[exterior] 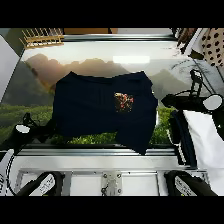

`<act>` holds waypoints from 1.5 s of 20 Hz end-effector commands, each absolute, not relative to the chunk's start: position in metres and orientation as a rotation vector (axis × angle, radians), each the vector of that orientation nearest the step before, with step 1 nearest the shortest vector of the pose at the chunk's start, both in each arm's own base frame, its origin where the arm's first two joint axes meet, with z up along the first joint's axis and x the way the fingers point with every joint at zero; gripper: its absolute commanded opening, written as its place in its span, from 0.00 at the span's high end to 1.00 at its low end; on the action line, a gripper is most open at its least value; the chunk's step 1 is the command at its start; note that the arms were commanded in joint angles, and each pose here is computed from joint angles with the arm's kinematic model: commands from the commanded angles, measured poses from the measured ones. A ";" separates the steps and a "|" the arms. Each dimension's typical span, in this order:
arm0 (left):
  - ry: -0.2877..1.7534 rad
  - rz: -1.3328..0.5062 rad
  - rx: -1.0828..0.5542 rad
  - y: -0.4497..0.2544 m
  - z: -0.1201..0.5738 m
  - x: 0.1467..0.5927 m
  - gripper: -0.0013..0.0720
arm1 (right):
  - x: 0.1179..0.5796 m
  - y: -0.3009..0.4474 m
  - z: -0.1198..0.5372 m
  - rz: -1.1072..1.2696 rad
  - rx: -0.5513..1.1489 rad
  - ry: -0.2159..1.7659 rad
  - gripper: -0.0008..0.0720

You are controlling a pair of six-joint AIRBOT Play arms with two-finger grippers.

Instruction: Fold the clothes and pants, and hang the long-sleeved shirts on hangers.

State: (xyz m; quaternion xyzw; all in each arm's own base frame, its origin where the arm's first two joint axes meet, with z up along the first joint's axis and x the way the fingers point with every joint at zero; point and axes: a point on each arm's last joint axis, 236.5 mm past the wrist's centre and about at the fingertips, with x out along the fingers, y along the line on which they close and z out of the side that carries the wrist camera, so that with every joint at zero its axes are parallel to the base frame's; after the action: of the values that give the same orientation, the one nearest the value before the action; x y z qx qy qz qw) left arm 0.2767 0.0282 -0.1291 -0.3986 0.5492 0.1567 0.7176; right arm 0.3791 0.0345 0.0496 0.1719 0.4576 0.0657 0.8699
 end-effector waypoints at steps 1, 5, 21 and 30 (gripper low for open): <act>1.116 0.327 -0.880 0.025 -0.111 0.297 0.97 | 0.371 0.025 0.041 0.117 0.370 0.998 0.38; 1.103 0.271 -0.823 0.024 -0.098 0.296 0.97 | 0.327 0.000 -0.026 0.037 0.504 1.235 0.38; 1.101 0.246 -0.788 0.024 -0.096 0.296 0.97 | 0.327 0.089 -0.118 0.232 0.629 1.373 0.92; 0.578 0.159 -0.644 0.076 0.136 0.382 0.97 | 0.418 0.069 0.120 0.369 0.339 0.812 0.97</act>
State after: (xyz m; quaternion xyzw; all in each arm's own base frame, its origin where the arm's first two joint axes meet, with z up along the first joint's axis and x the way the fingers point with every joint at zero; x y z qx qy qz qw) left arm 0.3619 0.0575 0.0263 -0.3424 0.3876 0.0900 0.8511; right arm 0.3977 0.0760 0.0100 0.2165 0.4923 0.1554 0.8286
